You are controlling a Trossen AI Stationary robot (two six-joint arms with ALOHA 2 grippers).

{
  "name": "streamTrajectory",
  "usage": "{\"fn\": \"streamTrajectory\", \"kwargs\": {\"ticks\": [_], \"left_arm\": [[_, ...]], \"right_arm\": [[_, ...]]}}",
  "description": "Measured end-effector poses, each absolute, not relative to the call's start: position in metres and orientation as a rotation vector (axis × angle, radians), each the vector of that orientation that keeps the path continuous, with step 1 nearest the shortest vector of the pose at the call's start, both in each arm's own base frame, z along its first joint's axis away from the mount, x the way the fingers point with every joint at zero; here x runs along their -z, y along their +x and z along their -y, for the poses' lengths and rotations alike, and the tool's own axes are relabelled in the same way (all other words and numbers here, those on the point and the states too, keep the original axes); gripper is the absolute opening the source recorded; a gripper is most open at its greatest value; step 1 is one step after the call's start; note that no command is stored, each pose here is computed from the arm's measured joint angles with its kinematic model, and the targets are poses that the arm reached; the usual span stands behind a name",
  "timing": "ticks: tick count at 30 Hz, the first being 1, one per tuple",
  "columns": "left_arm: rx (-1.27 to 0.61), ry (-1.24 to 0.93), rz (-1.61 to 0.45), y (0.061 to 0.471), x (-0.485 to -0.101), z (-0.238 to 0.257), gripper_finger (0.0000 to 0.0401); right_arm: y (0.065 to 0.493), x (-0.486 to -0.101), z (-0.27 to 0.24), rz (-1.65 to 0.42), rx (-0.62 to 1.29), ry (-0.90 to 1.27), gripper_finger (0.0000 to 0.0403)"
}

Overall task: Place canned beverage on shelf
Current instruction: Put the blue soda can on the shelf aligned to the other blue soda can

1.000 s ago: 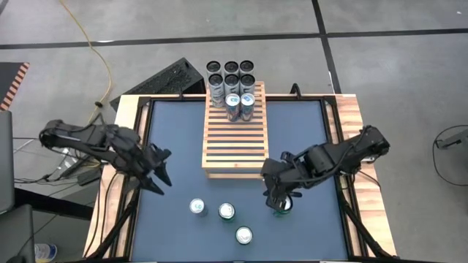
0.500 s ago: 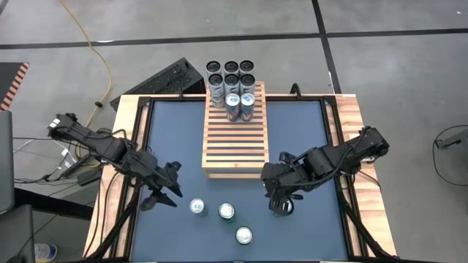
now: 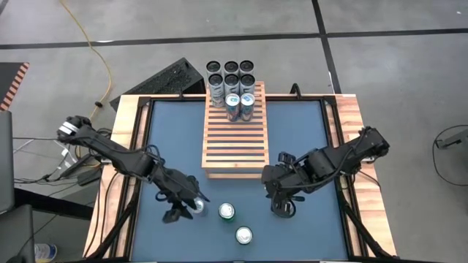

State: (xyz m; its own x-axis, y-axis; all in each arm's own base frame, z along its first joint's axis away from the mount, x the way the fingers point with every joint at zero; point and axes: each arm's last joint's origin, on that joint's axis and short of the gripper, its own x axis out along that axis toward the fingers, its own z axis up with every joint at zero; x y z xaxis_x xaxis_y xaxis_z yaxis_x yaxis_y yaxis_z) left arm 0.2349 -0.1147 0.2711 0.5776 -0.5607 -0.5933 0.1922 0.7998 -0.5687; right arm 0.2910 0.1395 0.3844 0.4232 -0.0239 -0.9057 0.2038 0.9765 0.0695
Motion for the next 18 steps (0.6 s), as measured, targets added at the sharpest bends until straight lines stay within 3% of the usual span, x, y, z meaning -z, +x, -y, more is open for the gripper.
{"fn": "streamTrajectory", "kwargs": {"ticks": [5,12,18], "left_arm": [[0.514,-0.424,-0.863,0.236,-0.279,0.121,0.0173],[0.552,-0.174,-0.885,0.226,-0.328,0.121,0.0175],[0.599,-0.124,-0.886,0.221,-0.345,0.121,0.0207]], "right_arm": [[0.289,-0.384,-0.143,-1.119,0.144,0.164,0.0219],[0.289,-0.384,-0.146,-1.095,0.159,0.143,0.0219],[0.29,-0.384,-0.145,-1.095,0.163,0.143,0.0219]]}}
